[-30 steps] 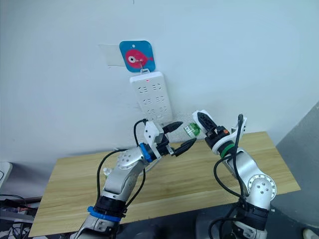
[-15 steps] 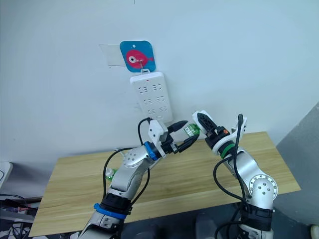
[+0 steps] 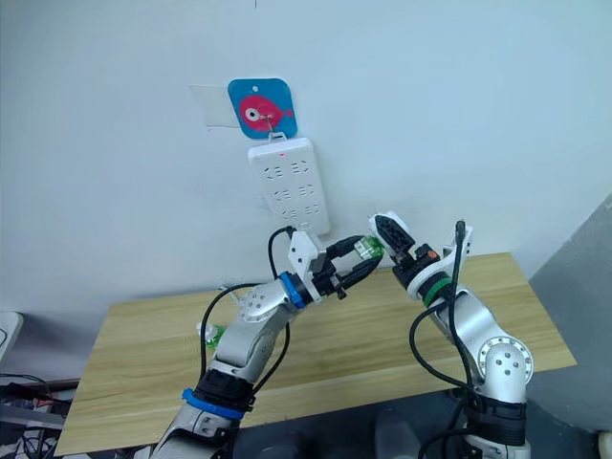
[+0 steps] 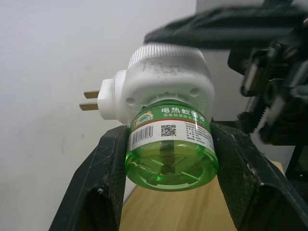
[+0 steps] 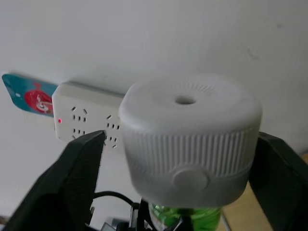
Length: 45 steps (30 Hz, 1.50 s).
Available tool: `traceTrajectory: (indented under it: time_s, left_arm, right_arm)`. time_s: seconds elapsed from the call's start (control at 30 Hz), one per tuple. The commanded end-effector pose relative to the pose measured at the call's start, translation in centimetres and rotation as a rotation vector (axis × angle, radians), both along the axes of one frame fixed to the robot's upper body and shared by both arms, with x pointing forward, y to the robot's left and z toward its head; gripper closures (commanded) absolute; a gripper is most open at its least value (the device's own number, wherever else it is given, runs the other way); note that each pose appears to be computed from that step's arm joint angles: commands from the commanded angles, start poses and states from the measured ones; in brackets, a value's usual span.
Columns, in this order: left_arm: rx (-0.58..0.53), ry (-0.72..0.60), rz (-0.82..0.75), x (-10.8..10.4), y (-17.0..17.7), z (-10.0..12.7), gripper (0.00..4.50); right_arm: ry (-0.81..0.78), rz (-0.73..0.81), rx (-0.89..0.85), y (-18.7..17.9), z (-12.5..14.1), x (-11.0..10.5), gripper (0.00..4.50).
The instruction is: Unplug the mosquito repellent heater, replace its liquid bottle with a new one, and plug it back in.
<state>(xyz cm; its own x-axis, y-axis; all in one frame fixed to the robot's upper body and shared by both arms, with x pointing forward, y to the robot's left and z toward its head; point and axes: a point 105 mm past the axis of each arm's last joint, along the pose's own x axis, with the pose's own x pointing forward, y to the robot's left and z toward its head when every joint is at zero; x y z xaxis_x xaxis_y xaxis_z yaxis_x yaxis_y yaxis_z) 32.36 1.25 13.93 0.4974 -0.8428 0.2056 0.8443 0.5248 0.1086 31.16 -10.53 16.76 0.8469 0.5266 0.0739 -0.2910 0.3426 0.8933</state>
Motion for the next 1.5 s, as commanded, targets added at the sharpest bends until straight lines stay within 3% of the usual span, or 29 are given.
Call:
traceTrajectory:
  time_s: [0.03, 0.27, 0.43, 0.77, 1.13, 1.23, 1.33, 1.5]
  left_arm:
    - [0.031, -0.065, -0.072, -0.8, 0.5, 1.1, 2.25]
    - [0.211, -0.147, -0.302, -2.7, 1.5, 0.6, 2.25]
    - [0.324, -0.242, -0.395, -3.3, 2.0, 0.5, 2.25]
    - [0.338, -0.317, -0.399, -3.4, 1.7, 1.4, 2.25]
    - [0.339, -0.307, -0.416, -3.8, 1.7, 1.0, 2.25]
    - [0.335, -0.307, -0.421, -3.8, 1.6, 1.0, 2.25]
    - [0.33, -0.306, -0.427, -3.8, 1.5, 1.1, 2.25]
    - [0.305, -0.277, -0.426, -3.8, 1.4, 1.3, 2.25]
  right_arm:
    - [-0.048, 0.135, -0.041, -0.3, 1.0, -1.0, 0.03]
    - [0.035, 0.487, -0.157, -2.5, 0.3, -2.4, 0.03]
    - [0.088, 0.635, -0.163, -2.5, 0.2, -2.7, 0.03]
    - [0.156, 0.773, -0.175, -2.2, -0.8, -3.7, 0.03]
    - [0.136, 0.761, -0.159, -2.4, -0.3, -3.0, 0.03]
    - [0.135, 0.773, -0.169, -2.4, -0.4, -3.3, 0.6]
    - [0.129, 0.782, -0.162, -2.3, -0.3, -3.5, 1.52]
    - [0.116, 0.802, -0.157, -2.1, -0.1, -3.9, 1.53]
